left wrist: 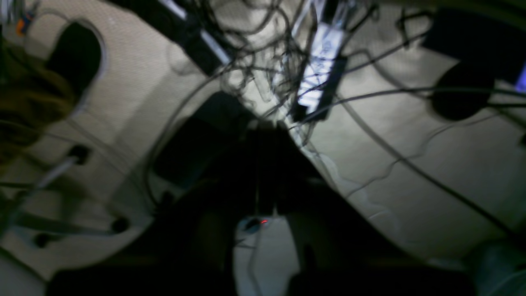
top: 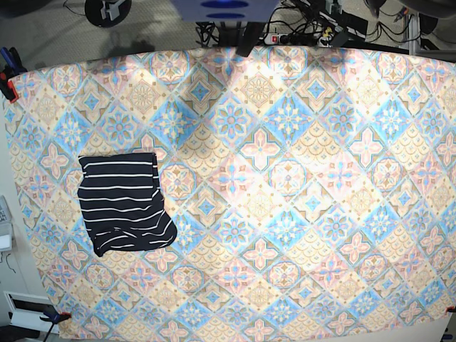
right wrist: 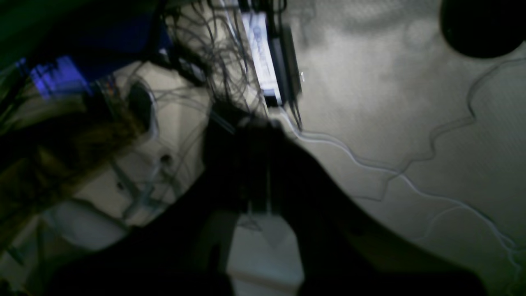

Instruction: Fold the T-shirt properly

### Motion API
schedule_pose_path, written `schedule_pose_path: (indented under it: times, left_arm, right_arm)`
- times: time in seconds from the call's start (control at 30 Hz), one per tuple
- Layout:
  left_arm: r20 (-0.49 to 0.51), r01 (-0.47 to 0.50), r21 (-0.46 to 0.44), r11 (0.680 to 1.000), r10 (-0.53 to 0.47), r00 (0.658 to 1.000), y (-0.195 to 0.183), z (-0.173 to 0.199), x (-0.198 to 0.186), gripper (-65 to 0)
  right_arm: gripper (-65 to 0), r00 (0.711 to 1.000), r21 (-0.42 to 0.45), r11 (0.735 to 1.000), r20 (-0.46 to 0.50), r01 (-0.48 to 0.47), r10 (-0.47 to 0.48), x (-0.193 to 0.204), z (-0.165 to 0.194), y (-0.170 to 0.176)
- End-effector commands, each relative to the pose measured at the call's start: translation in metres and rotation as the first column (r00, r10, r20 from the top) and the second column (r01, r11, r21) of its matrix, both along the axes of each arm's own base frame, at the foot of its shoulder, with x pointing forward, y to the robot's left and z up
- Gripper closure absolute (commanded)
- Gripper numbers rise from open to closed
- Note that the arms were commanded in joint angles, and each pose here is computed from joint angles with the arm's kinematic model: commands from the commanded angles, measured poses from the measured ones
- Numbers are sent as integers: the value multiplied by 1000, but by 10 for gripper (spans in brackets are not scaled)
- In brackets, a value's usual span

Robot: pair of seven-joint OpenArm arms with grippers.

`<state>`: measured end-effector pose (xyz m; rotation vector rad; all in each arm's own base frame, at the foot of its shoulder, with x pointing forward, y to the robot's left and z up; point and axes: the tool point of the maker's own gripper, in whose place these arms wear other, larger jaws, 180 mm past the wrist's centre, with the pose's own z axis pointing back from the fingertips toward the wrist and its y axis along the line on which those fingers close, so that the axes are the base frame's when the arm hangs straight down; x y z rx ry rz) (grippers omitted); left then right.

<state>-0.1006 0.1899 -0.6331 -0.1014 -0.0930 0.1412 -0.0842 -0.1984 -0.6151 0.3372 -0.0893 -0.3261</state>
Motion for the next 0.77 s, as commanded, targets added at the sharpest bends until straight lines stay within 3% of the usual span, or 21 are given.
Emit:
schedule_pose_path:
  times: [0.0,0.13,0.27,0.43,0.73]
  left_arm:
    - [-2,29,17,999,-29,1000,1,-2,-2,0]
    - [56,166,101,981,-172,983,5,-11,30,0]
    - [70,226,126,966,-236,969,-4,-17,53,0]
    - [75,249,121,961,-259,963,-9,-18,56,0]
    - [112,246,128,961,-260,959,-10,-19,77,0]
  right_arm:
    - [-12,1000,-6,1000,7,11,-11,-1,1,-6]
    - [-12,999,17,1000,36,5,-5,6,-7,17]
    - [-13,998,12,1000,53,14,-15,19,-17,49]
    - [-14,999,-39,999,38,29,-28,19,-23,60]
    - [-14,992,0,999,117,48,-48,61,-26,91]
